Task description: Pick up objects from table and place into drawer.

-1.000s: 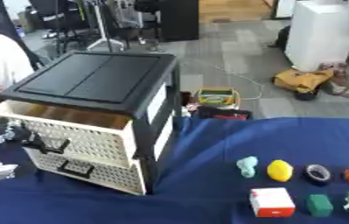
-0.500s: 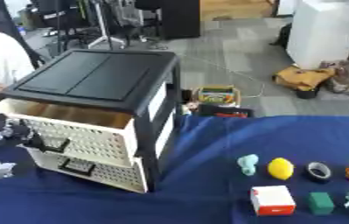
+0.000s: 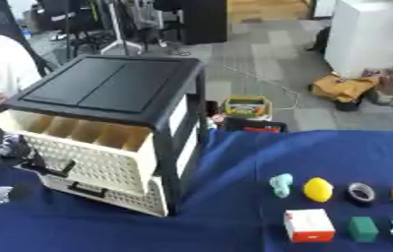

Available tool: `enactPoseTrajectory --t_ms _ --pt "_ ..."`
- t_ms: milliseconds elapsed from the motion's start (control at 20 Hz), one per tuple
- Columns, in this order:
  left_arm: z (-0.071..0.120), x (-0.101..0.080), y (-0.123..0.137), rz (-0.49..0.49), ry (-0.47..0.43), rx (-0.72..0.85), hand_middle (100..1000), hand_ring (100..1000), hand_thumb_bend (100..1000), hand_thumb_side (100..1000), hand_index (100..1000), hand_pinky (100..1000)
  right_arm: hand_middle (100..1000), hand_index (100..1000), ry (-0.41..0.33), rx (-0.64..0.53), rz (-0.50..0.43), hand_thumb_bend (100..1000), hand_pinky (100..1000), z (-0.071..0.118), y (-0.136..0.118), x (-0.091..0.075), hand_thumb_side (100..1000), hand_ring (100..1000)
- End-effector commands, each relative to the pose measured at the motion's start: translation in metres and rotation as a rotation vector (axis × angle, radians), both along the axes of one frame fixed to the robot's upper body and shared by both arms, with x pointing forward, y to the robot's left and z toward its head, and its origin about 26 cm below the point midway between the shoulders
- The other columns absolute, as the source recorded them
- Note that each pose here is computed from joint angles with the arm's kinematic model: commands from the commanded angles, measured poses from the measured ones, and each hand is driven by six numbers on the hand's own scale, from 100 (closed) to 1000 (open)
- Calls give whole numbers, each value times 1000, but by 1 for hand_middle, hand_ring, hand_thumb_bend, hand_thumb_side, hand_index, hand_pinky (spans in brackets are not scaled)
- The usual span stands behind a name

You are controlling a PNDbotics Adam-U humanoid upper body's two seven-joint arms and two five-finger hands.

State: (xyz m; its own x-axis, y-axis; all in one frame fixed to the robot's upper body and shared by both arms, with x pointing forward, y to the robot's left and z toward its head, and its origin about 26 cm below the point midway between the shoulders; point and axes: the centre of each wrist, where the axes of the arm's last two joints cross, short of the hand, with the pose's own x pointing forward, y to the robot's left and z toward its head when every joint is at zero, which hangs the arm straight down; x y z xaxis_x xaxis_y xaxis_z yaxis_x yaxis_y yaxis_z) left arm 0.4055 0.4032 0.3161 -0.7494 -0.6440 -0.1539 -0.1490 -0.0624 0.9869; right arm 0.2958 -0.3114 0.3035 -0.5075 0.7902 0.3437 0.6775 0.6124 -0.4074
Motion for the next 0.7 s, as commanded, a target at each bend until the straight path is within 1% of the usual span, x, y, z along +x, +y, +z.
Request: enactPoseTrajectory --t_ms 50,700 --pt "19 -10 10 -89 22 238 100 100 442 1000 628 100 517 757 -23 -9 -4 100 748 7 -2 -4 838 655" --pt "14 -21 10 -106 7 251 100 100 413 1000 617 100 517 757 -29 -5 -3 100 748 7 -2 -4 836 656"
